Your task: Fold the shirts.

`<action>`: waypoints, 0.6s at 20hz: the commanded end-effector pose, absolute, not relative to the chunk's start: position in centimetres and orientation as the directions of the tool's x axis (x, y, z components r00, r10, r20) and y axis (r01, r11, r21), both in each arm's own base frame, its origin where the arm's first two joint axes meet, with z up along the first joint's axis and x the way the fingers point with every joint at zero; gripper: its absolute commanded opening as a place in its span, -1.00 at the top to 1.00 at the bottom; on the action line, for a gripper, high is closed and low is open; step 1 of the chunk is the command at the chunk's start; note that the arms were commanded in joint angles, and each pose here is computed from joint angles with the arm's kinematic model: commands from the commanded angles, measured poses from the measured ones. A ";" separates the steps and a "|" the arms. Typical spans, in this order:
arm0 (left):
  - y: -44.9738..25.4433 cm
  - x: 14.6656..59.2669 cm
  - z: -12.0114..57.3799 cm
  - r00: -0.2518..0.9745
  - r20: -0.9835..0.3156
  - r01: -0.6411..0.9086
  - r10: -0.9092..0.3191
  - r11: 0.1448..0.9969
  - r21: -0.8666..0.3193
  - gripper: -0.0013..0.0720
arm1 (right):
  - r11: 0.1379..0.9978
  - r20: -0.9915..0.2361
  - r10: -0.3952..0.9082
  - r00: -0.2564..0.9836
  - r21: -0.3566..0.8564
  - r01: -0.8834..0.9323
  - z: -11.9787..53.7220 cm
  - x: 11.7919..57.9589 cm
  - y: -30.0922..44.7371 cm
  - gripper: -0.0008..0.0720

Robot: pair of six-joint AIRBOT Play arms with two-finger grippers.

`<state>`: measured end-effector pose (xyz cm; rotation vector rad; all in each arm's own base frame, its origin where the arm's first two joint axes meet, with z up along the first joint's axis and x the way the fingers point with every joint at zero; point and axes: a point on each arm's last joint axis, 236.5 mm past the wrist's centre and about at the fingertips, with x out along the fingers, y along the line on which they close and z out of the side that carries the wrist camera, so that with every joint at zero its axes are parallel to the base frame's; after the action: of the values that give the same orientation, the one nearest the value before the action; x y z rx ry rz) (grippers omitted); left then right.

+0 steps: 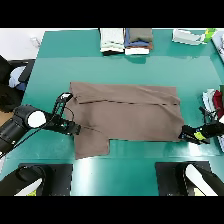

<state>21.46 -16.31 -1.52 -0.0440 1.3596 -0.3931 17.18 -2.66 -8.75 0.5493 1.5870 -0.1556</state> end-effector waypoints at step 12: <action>-11.2 15.5 2.7 0.088 -0.980 0.332 -0.179 0.933 -0.140 0.90 | 0.991 -0.999 -0.005 0.032 0.000 0.131 -0.4 16.1 -4.1 0.94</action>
<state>17.62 -12.56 1.61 0.1069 1.4073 -0.3899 16.93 -2.91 -2.67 0.1875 1.5837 -0.0638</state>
